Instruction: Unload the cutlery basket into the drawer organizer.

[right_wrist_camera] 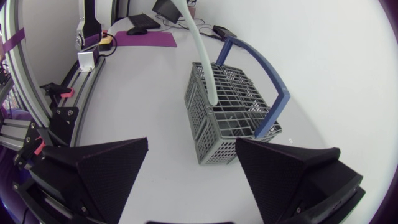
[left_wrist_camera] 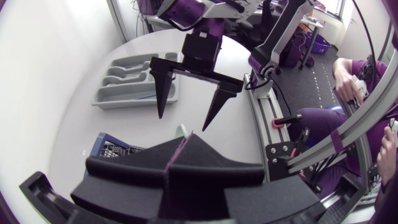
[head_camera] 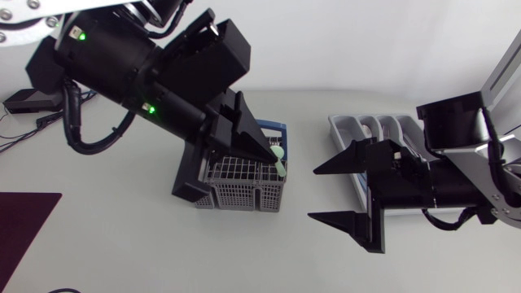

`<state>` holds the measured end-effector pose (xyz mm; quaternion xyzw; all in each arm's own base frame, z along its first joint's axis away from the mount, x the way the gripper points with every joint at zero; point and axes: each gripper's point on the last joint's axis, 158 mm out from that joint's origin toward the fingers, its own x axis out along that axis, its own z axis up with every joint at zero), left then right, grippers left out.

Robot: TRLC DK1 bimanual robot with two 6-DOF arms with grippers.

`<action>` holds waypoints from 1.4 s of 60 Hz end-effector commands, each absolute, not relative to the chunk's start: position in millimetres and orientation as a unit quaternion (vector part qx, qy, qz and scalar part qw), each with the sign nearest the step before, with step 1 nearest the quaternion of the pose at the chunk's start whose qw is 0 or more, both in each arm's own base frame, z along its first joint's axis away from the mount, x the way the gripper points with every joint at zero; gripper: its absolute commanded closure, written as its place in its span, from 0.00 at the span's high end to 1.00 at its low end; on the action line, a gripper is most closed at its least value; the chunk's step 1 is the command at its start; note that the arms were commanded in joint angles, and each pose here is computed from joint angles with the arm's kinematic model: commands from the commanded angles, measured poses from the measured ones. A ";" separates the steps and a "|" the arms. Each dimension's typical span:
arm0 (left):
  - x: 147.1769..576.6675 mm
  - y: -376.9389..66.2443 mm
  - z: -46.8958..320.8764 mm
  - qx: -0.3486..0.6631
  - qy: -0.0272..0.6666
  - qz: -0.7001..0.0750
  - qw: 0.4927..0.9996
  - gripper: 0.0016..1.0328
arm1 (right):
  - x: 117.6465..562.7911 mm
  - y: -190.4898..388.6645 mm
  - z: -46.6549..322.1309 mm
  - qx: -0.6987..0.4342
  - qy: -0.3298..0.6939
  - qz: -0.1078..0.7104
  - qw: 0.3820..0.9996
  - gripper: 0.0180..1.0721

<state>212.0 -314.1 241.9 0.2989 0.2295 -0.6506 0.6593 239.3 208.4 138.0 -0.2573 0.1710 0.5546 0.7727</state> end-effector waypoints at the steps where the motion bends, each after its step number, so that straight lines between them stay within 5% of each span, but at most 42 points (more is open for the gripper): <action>1: 193.3 -310.9 234.5 0.310 0.224 -0.669 0.638 0.09 | 235.0 209.8 155.1 -0.273 0.150 0.556 0.770 0.96; 22: 172.0 -310.2 181.1 0.335 0.233 -0.710 0.574 0.06 | 209.2 212.9 149.7 -0.285 0.159 0.583 0.744 0.96; 57: 178.3 -319.2 147.6 0.351 0.176 -0.761 0.516 0.03 | 188.5 230.6 122.3 -0.305 0.168 0.638 0.687 0.86; 71: 184.2 -326.1 146.4 0.356 0.157 -0.766 0.511 0.03 | 194.7 237.2 111.6 -0.303 0.170 0.651 0.675 0.70; 84: 192.0 -328.9 140.8 0.349 0.163 -0.769 0.510 0.03 | 203.2 242.3 115.6 -0.305 0.155 0.649 0.680 0.44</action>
